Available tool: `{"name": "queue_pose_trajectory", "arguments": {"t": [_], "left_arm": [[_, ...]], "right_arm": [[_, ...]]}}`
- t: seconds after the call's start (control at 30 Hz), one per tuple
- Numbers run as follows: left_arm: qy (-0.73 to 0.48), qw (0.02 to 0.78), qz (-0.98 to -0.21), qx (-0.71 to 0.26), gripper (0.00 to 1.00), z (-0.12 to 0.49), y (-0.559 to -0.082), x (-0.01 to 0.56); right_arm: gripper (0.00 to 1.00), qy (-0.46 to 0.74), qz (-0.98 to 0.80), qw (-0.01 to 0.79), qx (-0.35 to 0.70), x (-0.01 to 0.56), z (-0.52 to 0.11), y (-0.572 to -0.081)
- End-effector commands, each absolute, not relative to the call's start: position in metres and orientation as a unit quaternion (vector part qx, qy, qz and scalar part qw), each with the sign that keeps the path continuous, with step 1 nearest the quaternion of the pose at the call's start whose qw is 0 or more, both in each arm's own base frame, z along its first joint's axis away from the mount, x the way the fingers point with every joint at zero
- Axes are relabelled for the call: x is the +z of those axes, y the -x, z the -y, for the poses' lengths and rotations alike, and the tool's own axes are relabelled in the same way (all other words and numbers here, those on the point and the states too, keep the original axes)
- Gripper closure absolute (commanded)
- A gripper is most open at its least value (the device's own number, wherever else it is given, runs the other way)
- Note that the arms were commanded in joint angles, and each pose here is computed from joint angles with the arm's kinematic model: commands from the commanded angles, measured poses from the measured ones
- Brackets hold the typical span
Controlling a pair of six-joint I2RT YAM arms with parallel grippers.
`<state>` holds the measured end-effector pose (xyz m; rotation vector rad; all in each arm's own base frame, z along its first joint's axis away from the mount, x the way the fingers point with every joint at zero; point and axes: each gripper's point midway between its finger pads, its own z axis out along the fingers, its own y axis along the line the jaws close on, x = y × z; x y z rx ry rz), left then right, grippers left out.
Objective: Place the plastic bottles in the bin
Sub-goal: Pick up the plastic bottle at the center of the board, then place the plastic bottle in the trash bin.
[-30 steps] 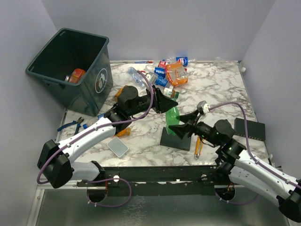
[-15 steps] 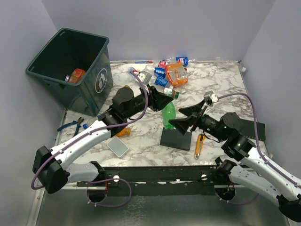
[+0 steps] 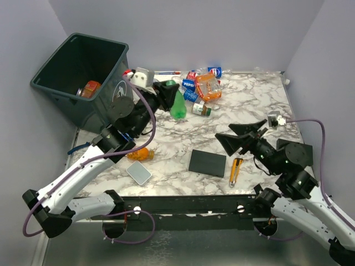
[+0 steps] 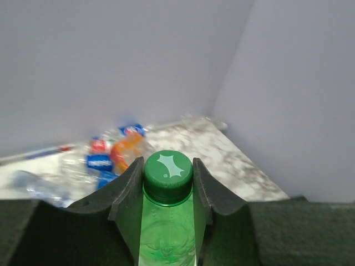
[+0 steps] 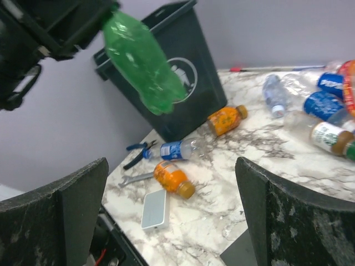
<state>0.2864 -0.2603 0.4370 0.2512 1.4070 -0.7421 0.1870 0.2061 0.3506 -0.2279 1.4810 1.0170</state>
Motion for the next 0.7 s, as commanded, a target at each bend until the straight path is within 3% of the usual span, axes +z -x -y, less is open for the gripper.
{"name": "queue_pose_trajectory", "arguments": {"t": [0.0,0.2,0.43,0.67], "left_arm": [[-0.008,0.776,-0.619,-0.119,1.00,0.162,-0.304,0.480],[0.109,0.788,-0.595,0.111,1.00,0.070,-0.308,0.520],[0.206,0.807,-0.520,0.189,1.00,0.007,-0.327,0.580],[0.234,0.799,-0.476,0.283,1.00,-0.042,-0.363,0.567]], "right_arm": [[0.00,0.002,-0.659,0.653,0.373,0.323,-0.169,-0.210],[0.00,-0.016,-0.706,0.618,0.346,0.276,-0.171,-0.220],[0.01,-0.005,-0.729,0.577,0.369,0.246,-0.191,-0.218],[0.01,-0.018,-0.734,0.556,0.389,0.227,-0.195,-0.213]]}}
